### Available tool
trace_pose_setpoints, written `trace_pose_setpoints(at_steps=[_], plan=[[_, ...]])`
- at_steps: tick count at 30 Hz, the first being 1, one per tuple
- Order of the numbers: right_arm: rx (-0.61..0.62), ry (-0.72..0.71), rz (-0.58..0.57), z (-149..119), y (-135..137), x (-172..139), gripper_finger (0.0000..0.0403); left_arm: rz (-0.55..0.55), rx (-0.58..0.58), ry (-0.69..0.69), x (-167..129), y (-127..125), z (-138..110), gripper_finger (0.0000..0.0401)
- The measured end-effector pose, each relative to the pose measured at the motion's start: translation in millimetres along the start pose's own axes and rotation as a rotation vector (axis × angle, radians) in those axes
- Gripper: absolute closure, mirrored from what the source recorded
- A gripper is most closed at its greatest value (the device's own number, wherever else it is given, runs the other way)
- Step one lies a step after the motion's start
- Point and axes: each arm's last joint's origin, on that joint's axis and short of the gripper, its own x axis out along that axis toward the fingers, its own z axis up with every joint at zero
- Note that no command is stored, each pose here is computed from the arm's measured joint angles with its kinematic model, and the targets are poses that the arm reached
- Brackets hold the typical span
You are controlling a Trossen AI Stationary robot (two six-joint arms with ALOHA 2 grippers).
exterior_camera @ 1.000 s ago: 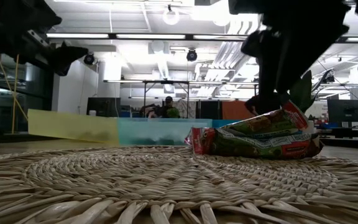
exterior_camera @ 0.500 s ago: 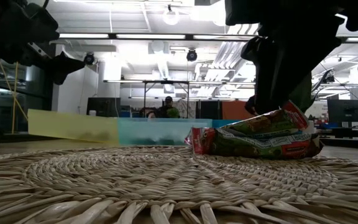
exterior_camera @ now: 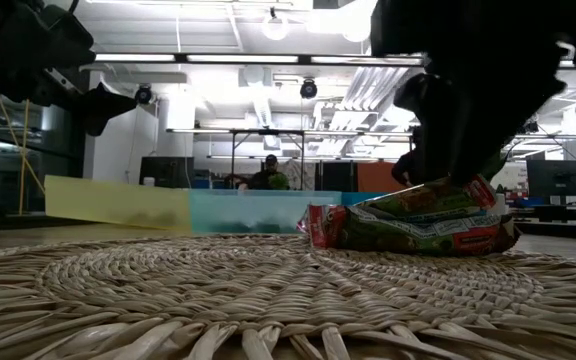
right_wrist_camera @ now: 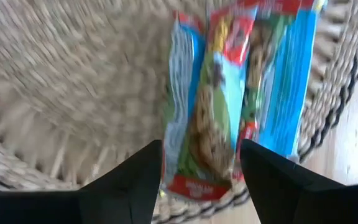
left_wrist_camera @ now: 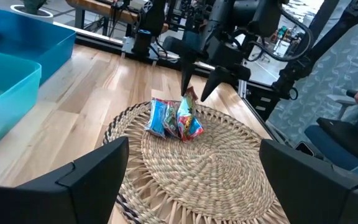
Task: Pick and place Granola Bars by type
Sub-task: Put the red granola bar into the blue bin
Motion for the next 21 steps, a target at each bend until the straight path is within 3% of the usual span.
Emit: trace_pose_setpoints(at_steps=[21], plan=[[0.009,0.009,-0.021,-13.4,-3.2,16.0,0.0203,0.002,-0.004,0.020,0.0,0.4,-1.9,0.0043]])
